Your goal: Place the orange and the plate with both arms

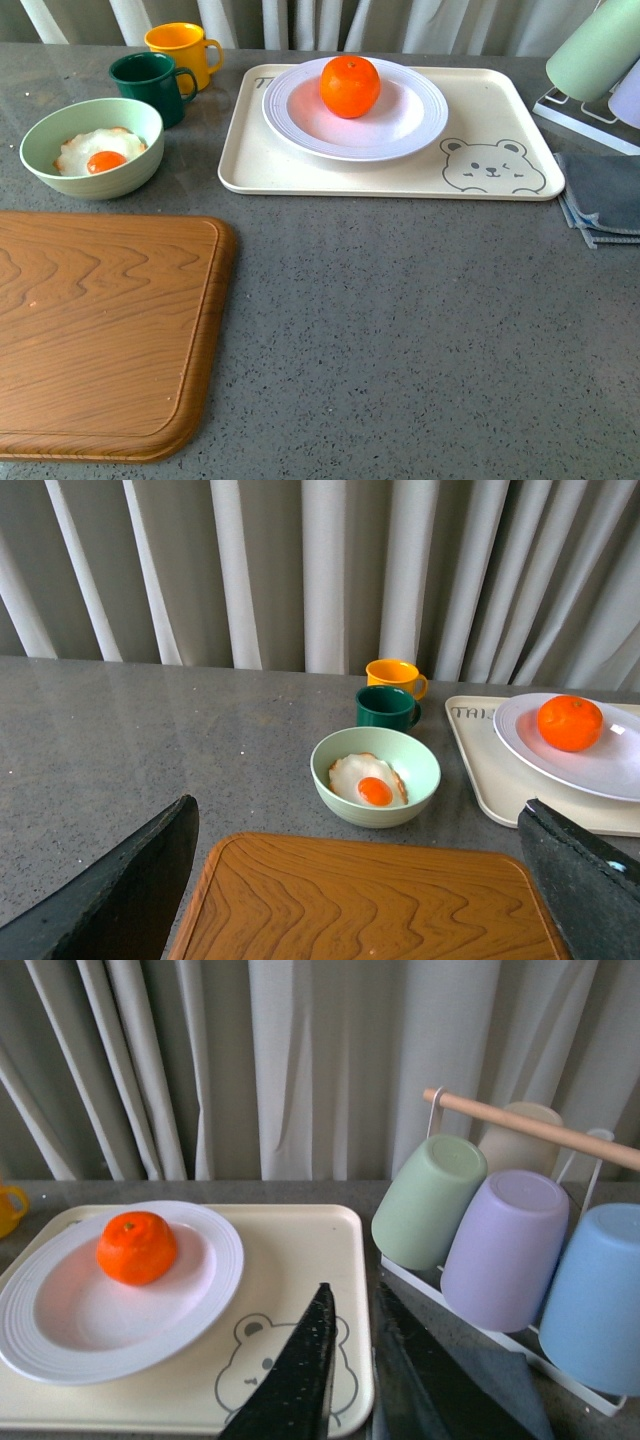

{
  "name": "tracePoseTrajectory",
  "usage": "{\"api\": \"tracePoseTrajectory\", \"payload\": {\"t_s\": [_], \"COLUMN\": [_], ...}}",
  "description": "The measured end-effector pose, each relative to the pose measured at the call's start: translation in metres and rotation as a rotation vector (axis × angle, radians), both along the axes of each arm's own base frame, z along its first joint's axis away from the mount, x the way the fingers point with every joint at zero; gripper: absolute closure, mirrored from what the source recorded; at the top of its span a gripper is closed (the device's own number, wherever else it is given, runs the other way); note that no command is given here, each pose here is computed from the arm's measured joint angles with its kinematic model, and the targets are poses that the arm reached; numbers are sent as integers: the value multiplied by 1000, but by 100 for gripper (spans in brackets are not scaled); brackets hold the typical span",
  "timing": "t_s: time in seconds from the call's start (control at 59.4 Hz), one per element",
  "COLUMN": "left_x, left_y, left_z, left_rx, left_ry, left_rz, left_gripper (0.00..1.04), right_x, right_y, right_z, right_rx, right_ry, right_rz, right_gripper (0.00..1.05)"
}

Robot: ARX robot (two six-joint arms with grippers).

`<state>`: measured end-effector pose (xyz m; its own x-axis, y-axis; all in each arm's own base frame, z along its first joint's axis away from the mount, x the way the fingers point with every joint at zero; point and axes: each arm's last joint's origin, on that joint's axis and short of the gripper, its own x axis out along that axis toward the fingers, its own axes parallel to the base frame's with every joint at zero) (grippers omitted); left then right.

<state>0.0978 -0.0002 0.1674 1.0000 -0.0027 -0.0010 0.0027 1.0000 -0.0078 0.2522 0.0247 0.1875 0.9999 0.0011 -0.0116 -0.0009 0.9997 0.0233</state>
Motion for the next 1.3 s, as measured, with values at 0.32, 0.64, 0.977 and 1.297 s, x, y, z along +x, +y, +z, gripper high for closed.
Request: {"api": "tracePoseTrajectory", "payload": {"t_s": [0.32, 0.64, 0.977, 1.297], "left_x": [0, 0, 0, 0], "left_y": [0, 0, 0, 0], "left_z": [0, 0, 0, 0], "left_rx": [0, 0, 0, 0], "left_ry": [0, 0, 0, 0], "left_rz": [0, 0, 0, 0], "left_gripper": [9, 9, 9, 9], "right_x": [-59, -88, -108, -122], "right_y": [-20, -24, -24, -25], "right_z": [-13, -27, -21, -16], "right_rx": [-17, -17, -17, -17], "right_ry": [0, 10, -9, -25], "right_rz": [18, 0, -1, -2], "right_gripper": [103, 103, 103, 103]}}
